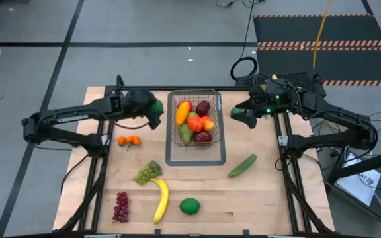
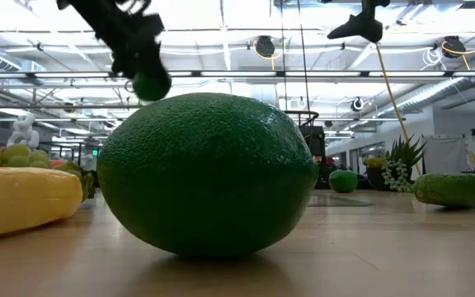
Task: Build produce basket
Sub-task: Put the top left green lime into the gold wire basket
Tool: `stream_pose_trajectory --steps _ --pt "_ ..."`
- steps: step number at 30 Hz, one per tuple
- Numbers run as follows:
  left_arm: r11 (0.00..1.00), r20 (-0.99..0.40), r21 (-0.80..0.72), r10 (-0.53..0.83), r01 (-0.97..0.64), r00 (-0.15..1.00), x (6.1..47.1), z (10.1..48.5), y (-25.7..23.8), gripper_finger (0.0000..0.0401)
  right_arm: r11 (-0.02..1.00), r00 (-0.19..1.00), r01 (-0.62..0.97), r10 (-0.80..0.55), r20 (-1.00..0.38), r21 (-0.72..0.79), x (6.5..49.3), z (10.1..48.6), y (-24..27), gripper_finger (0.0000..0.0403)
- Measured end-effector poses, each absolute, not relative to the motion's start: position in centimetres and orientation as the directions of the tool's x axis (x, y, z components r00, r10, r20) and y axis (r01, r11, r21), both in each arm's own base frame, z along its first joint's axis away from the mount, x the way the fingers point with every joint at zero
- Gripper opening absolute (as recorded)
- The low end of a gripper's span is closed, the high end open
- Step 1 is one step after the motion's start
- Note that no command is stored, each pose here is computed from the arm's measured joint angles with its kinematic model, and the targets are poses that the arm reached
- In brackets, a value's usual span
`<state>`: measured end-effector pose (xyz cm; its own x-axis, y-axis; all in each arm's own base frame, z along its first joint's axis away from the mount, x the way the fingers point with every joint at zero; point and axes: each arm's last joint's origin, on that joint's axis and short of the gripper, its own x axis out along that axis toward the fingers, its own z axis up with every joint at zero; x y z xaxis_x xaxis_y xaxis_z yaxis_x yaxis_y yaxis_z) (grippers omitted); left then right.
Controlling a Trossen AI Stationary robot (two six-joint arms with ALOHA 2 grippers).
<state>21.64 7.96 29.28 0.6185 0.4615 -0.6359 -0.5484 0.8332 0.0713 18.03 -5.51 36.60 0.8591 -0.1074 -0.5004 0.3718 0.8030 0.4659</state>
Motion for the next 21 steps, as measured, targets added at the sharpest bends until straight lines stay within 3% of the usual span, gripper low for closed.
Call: stream_pose_trajectory --steps 4,10,21 --pt "0.815 -0.500 -0.062 0.474 -0.576 0.725 21.9 31.2 7.0 0.0302 0.803 0.864 0.391 -0.152 -0.480 0.450 18.1 36.8 -6.1 0.0334" --pt "0.821 -0.243 -0.235 0.469 -0.521 0.849 22.4 34.1 6.1 0.0327 0.776 0.881 0.440 -0.277 -0.383 0.451 18.3 37.8 -6.9 0.0334" --pt "0.845 0.162 -0.447 0.400 -0.294 0.902 22.8 38.1 5.4 0.0316 0.721 0.896 0.432 -0.410 -0.168 0.542 19.4 39.6 -7.8 0.0334"
